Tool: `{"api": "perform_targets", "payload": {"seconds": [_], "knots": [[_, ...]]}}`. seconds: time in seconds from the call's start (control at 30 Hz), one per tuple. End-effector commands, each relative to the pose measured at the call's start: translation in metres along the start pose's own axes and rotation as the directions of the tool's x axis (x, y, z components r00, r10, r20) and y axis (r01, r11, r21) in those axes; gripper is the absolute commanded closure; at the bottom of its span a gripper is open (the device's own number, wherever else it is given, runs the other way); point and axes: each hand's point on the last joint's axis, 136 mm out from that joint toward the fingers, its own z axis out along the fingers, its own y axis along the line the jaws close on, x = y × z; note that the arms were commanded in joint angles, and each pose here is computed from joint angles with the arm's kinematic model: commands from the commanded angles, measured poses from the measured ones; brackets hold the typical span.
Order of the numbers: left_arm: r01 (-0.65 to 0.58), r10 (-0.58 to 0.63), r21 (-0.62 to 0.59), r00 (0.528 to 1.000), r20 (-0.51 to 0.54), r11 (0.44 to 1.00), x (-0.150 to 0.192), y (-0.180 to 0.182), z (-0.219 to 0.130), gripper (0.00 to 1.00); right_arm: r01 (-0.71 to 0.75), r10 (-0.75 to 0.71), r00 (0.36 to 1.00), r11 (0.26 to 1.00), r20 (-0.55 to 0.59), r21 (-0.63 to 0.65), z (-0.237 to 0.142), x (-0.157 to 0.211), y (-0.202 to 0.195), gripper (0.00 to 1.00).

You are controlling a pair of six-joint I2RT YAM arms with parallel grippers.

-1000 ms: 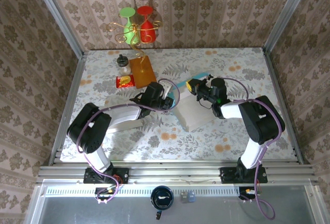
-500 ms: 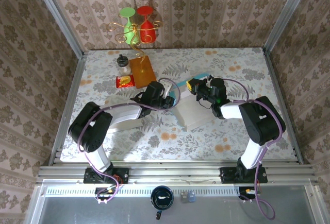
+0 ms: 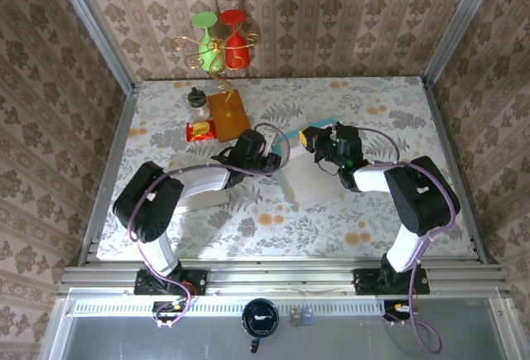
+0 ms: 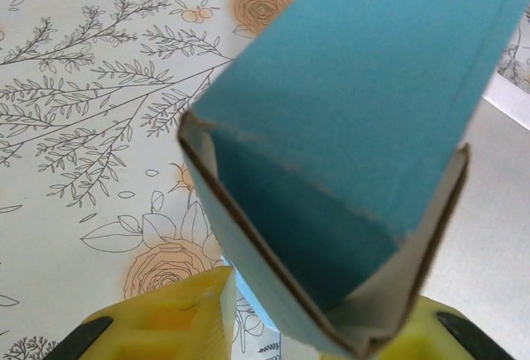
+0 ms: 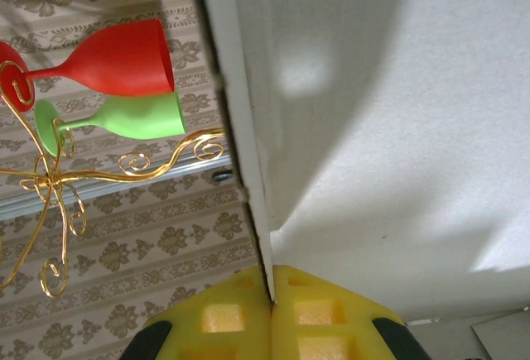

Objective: Fold the paper box

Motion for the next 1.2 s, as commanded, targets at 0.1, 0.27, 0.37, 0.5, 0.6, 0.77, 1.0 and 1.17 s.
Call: {"api": "perform_targets", "payload": {"seconds": [0.1,0.27,0.37,0.5,0.6,0.77,1.0,1.17], "knots": [[0.07,-0.067,-0.039,0.995,0.073,0.997,-0.022,0.009,0.005,0.7,0.005,-0.005,1.0,1.0,0.012,-0.005,-0.004,0.011,-0.001,1.0],[0.085,-0.082,-0.038,0.994,0.074,0.996,-0.023,0.009,0.008,0.7,0.055,-0.054,0.998,0.998,0.031,-0.039,-0.006,0.012,-0.006,1.0],[0.09,-0.087,-0.038,0.993,0.074,0.995,-0.023,0.009,0.008,0.7,0.078,-0.077,0.997,0.996,0.033,-0.047,-0.007,0.013,-0.009,1.0],[0.097,-0.094,-0.037,0.993,0.071,0.995,-0.021,0.009,0.008,0.7,0.085,-0.084,0.996,0.996,0.024,-0.033,-0.005,0.018,-0.019,1.0],[0.101,-0.098,-0.042,0.992,0.074,0.994,-0.022,0.008,0.009,0.71,0.078,-0.077,0.997,0.997,0.02,-0.027,-0.003,0.022,-0.023,1.0],[0.121,-0.115,-0.068,0.99,0.082,0.99,-0.023,0.009,0.009,0.74,0.071,-0.07,0.997,0.997,0.03,-0.018,-0.002,0.022,-0.023,1.0],[0.171,-0.161,-0.103,0.982,0.095,0.98,-0.022,0.008,0.012,0.86,0.053,-0.052,0.998,0.998,0.04,-0.026,-0.001,0.023,-0.02,1.0],[0.221,-0.208,-0.135,0.973,0.102,0.966,-0.021,0.006,0.017,0.88,0.041,-0.04,0.998,0.999,0.043,-0.029,0.0,0.026,-0.019,1.0]]}}
